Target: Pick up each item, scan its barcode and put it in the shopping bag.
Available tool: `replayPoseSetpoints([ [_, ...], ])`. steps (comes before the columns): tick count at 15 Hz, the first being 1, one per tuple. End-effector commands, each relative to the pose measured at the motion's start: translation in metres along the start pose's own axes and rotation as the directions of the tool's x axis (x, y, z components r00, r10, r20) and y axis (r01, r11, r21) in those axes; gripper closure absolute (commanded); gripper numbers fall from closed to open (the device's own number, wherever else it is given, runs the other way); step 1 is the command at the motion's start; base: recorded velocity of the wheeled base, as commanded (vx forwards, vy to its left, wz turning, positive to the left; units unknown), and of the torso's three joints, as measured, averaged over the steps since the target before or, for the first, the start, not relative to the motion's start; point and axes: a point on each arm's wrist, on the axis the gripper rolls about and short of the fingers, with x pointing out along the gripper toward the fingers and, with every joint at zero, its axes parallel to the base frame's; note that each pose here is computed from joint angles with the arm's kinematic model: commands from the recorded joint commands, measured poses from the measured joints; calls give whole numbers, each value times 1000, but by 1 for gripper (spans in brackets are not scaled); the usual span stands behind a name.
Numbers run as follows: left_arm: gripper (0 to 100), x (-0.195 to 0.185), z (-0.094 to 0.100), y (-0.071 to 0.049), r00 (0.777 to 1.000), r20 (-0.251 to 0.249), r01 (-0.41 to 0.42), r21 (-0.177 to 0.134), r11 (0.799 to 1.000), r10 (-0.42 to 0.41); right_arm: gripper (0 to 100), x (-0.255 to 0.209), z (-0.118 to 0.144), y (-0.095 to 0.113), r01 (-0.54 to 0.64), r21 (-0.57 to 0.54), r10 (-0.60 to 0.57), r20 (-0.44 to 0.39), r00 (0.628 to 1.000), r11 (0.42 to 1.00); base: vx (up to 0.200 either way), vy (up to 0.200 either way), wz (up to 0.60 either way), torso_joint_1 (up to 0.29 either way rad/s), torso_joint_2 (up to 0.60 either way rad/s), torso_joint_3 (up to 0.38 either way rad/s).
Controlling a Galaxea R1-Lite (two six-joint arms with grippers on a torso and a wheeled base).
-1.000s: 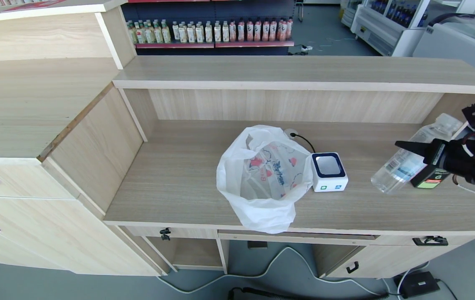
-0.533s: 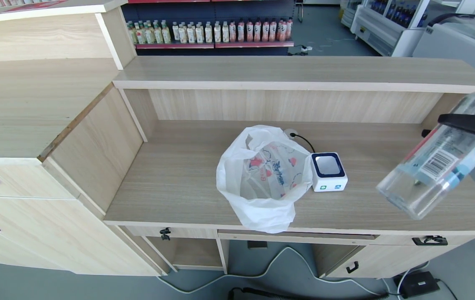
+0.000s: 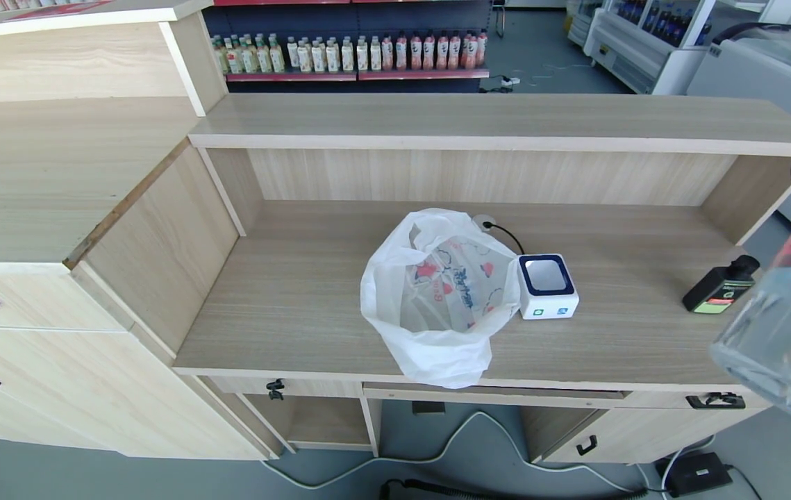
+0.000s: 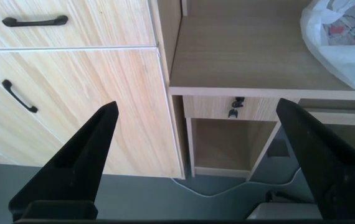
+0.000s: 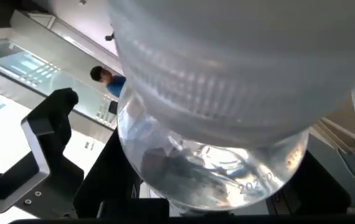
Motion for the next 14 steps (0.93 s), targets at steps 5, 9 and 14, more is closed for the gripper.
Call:
replayPoseSetpoints([
  [5, 0, 0, 0, 0, 1000, 1, -1, 0, 1000, 1, 100, 2, -7, 26, -135, -86, 131, -50, 990, 987, 0, 0, 0, 0, 0, 0],
  [9, 0, 0, 0, 0, 1000, 1, 1, 0, 1000, -1, 100, 4, -23, 19, -179, -118, 172, -70, 983, 977, 0, 0, 0, 0, 0, 0],
  [14, 0, 0, 0, 0, 1000, 1, -1, 0, 1000, 1, 100, 0, -36, 16, -167, -111, 159, -76, 984, 980, 0, 0, 0, 0, 0, 0],
])
